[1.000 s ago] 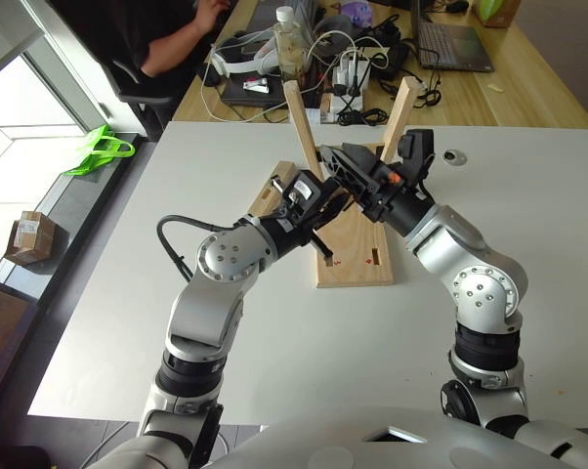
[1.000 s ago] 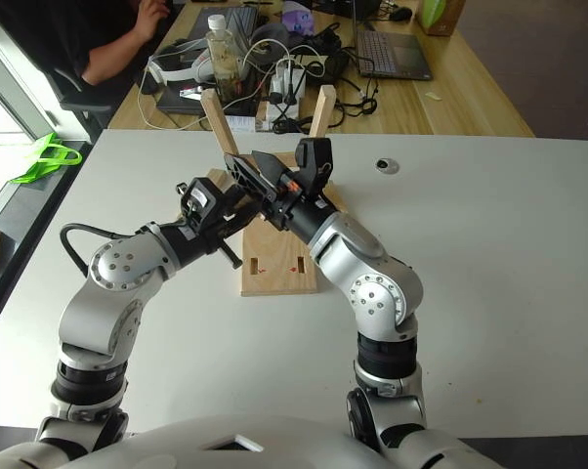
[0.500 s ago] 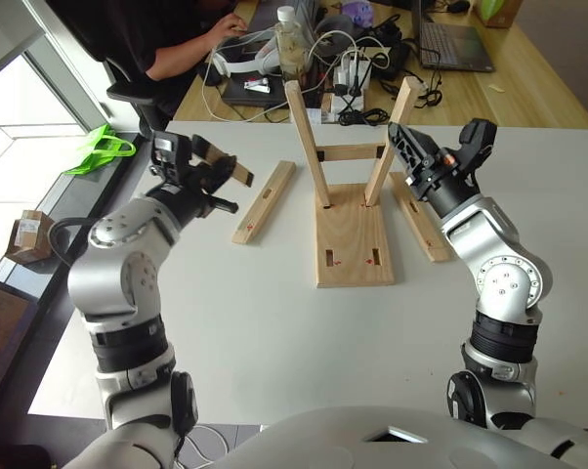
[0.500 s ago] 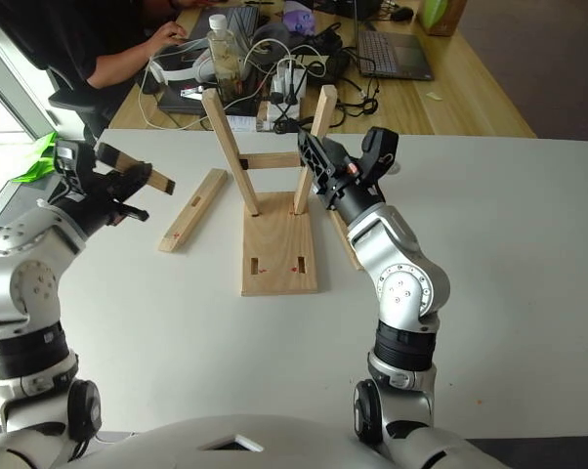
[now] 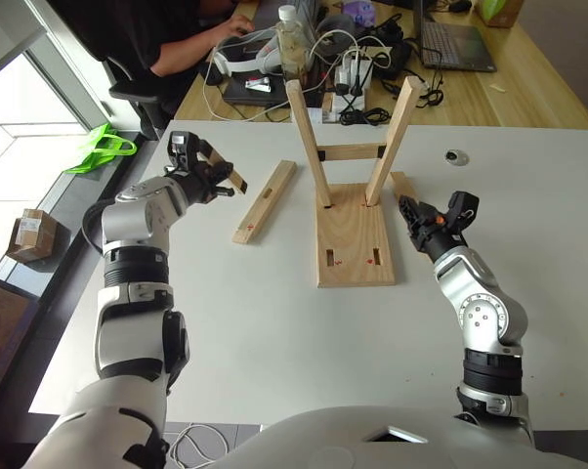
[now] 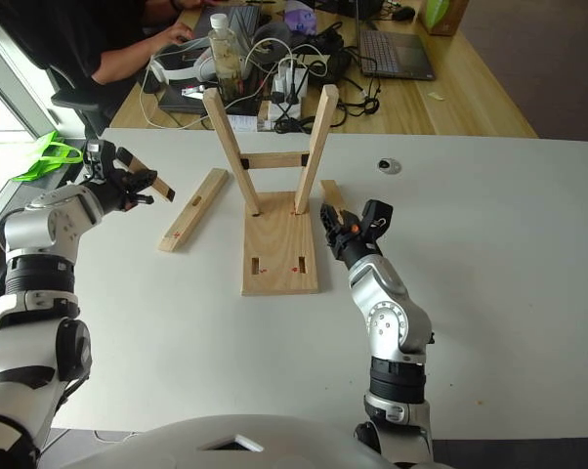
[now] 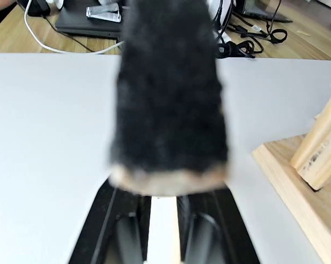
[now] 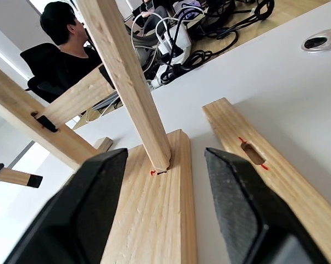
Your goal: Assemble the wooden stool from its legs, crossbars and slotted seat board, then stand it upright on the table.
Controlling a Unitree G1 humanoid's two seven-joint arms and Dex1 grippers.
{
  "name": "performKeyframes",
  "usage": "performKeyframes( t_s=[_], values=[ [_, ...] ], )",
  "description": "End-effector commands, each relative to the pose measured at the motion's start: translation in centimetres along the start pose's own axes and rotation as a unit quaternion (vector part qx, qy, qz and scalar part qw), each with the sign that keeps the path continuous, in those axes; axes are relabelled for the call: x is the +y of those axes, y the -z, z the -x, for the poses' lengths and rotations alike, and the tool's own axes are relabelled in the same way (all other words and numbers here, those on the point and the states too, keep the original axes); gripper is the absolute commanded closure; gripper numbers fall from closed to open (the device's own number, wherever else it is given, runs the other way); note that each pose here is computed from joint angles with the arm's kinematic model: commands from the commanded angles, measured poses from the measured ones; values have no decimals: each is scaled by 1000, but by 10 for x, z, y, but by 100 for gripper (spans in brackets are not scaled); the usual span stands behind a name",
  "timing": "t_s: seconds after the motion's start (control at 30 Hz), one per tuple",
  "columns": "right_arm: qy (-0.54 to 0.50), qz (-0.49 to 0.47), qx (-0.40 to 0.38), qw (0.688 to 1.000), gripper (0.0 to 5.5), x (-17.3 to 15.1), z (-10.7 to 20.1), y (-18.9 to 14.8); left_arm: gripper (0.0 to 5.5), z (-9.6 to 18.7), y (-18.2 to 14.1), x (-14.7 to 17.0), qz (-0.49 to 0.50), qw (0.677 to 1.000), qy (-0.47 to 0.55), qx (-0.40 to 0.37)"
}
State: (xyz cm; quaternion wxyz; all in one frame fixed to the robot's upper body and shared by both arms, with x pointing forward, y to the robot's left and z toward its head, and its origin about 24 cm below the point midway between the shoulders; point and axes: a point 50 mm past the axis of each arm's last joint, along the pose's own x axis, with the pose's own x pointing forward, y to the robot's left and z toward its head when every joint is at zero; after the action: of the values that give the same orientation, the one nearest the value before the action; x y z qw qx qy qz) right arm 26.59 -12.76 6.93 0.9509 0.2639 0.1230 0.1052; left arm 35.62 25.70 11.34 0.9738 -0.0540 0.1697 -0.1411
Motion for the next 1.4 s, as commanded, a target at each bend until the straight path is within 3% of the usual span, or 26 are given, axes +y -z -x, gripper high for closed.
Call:
performKeyframes(
  t_s=[0.03, 0.17, 0.33, 0.53, 0.8, 1.1, 1.4],
  values=[
    [-6, 3, 0, 1000, 286, 4, 0, 4, 510, -11, -9, -9, 30, 998, 28, -38],
    [-16, 4, -2, 1000, 286, 9, -2, 5, 510, -22, 8, -14, 70, 996, 40, -32],
    [-25, 5, -2, 1000, 286, 12, -2, 3, 510, -28, 45, -10, 39, 999, 5, 22],
    [-26, 8, 0, 1000, 286, 11, -2, 3, 510, -30, 63, -13, 24, 999, 9, 44],
    [-17, 10, -3, 1000, 286, 8, -2, 2, 510, -20, 73, -26, 8, 998, 51, 34],
    [-18, 13, -3, 1000, 286, 7, -4, 1, 510, -27, 51, -44, 50, 998, 32, -12],
    [-18, 15, -5, 1000, 286, 7, -6, 0, 510, -30, 57, -46, 83, 997, -4, 3]
  ],
)
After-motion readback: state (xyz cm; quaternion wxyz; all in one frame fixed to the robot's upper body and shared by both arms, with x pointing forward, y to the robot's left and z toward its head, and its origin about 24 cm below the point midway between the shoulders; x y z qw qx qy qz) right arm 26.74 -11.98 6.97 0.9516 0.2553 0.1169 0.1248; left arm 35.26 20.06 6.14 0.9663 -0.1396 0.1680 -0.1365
